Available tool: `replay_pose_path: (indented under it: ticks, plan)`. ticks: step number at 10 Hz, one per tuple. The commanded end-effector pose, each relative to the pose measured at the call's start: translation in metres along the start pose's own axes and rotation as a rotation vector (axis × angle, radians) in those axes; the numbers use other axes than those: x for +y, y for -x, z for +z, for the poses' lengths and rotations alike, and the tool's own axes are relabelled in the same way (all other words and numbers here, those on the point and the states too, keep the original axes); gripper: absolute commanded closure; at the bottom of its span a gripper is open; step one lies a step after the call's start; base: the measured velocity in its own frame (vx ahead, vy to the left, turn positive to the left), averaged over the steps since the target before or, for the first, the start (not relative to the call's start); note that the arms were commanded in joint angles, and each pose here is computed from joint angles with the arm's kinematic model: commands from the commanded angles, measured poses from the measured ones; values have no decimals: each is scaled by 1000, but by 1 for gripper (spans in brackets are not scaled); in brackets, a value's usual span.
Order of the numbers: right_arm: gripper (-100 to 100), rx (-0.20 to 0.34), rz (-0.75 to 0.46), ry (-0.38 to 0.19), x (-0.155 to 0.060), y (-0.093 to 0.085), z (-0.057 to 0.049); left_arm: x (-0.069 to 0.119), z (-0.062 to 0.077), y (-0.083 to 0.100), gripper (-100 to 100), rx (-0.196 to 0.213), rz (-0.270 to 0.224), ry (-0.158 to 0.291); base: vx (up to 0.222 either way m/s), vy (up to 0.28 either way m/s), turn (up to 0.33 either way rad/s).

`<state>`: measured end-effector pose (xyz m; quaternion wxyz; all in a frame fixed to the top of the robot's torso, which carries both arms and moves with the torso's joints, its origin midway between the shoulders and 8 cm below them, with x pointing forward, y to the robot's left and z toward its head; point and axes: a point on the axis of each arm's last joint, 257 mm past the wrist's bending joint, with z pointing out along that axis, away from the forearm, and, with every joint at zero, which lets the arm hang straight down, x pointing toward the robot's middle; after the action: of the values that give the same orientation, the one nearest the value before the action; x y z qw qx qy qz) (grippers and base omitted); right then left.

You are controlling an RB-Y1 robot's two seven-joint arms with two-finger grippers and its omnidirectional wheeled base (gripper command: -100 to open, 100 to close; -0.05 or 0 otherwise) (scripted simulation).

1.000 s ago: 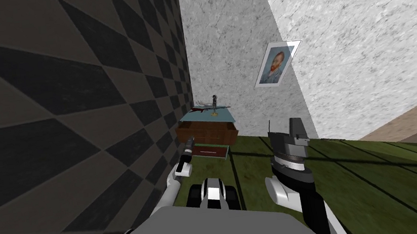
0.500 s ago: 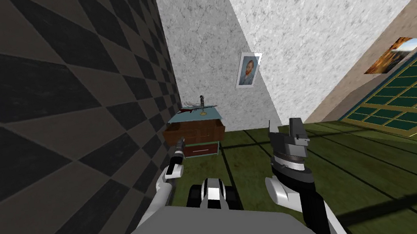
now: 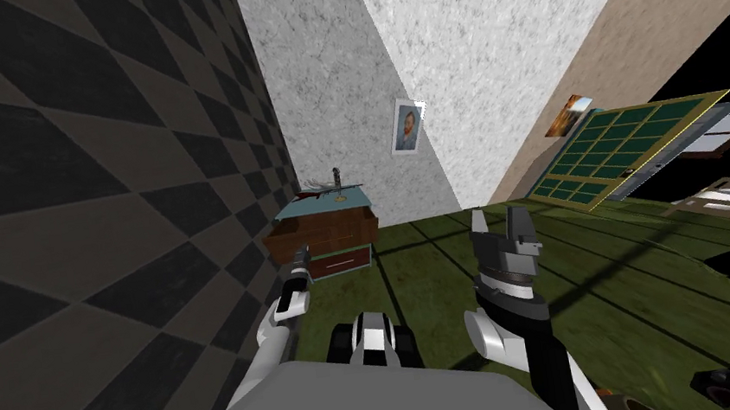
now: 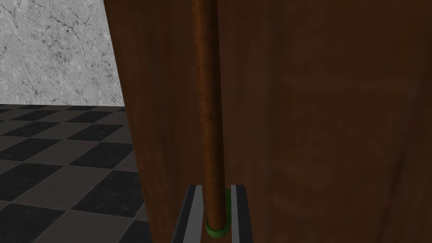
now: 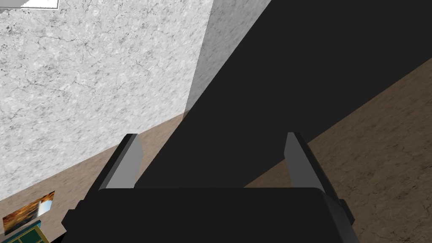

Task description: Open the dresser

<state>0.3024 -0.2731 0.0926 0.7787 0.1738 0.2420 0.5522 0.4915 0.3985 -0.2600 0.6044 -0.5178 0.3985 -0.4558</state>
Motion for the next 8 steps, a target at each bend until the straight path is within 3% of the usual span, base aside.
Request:
replay_pose_path:
  ticks: [1, 2, 4, 5, 8]
  plan:
    - [0, 0, 0, 0, 0, 0, 0, 8, -12, 50, 100, -84, 14, 14, -105, -38, -369]
    - [0, 0, 0, 0, 0, 0, 0, 6, -13, 63, 100, -109, 18, 11, -59, -30, -130]
    - [0, 0, 0, 0, 0, 0, 0, 6, -23, 101, 100, -170, 28, 14, -109, -38, -391]
    - [0, 0, 0, 0, 0, 0, 0, -12, -8, 98, -100, -152, 29, -3, -77, -29, -70]
    - [0, 0, 0, 0, 0, 0, 0, -27, 6, 104, -100, -152, 32, -4, -21, -34, 26]
